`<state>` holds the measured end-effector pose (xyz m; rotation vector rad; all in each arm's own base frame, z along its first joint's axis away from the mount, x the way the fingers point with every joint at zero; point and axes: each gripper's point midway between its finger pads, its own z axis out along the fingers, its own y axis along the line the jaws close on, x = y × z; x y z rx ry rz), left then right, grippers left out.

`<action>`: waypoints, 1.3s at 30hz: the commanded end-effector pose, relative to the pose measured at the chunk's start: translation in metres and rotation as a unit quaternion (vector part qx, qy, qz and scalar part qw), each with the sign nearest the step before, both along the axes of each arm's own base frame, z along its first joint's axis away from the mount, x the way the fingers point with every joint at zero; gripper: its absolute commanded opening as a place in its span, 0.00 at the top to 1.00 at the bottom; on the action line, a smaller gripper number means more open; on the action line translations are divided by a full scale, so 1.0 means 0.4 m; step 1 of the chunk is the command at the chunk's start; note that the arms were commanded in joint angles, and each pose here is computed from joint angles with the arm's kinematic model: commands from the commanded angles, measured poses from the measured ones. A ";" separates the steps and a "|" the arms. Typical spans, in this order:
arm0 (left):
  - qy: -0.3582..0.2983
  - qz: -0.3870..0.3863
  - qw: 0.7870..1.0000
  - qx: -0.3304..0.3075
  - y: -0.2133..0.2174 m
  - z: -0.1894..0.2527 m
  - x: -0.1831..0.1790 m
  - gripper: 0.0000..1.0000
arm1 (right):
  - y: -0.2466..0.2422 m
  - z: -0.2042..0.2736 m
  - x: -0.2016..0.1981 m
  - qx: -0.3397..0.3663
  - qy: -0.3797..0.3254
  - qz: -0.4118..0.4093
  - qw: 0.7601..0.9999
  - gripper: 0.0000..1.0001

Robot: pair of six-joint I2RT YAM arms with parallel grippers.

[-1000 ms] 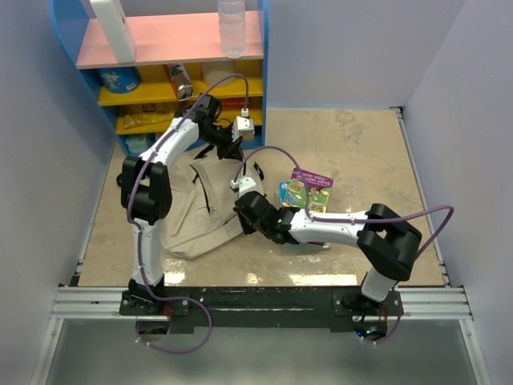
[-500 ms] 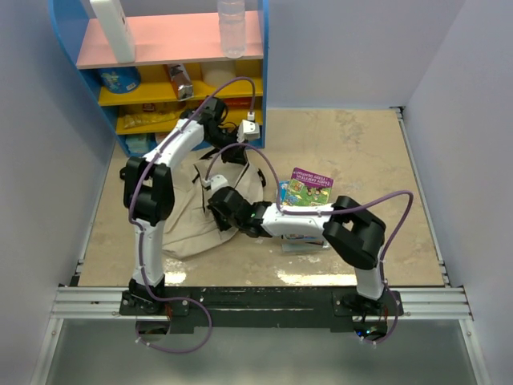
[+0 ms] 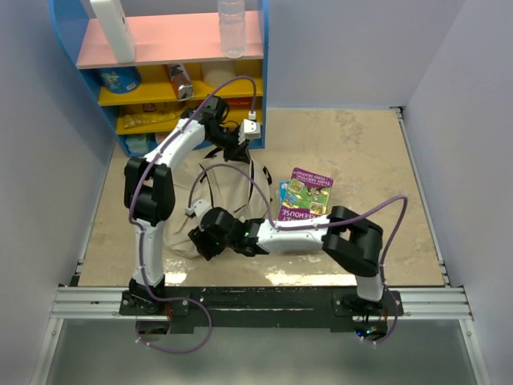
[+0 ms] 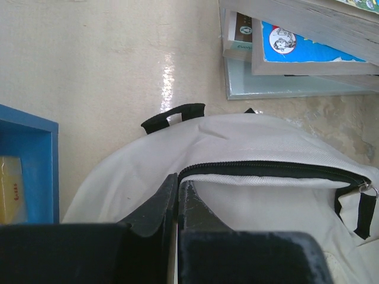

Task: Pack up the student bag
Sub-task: Unzip the student bag at the center of the board, then adjust the student bag at the center of the board.

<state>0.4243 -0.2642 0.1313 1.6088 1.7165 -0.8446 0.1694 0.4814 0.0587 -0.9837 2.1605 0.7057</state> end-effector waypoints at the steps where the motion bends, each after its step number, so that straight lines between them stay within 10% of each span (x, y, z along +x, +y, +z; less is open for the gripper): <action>1: -0.025 -0.050 0.998 -0.032 -0.019 0.082 -0.041 0.96 | -0.065 0.211 0.102 0.071 -0.054 -0.059 0.994 0.39; 2: -0.020 -0.052 0.998 -0.032 -0.016 0.081 -0.050 0.87 | -0.083 0.235 0.108 0.077 -0.061 -0.064 0.993 0.39; 6: -0.010 -0.051 0.998 -0.039 0.007 0.086 -0.086 0.00 | -0.174 0.333 0.166 0.092 -0.110 -0.118 0.983 0.42; 19: 0.010 0.083 0.996 -0.038 0.218 0.146 -0.107 0.00 | -0.322 0.324 0.385 0.062 -0.103 -0.217 0.969 0.47; 39: 0.110 0.205 0.959 0.164 0.570 -0.090 -0.351 0.02 | -0.347 0.315 0.497 0.049 -0.132 -0.239 0.961 0.48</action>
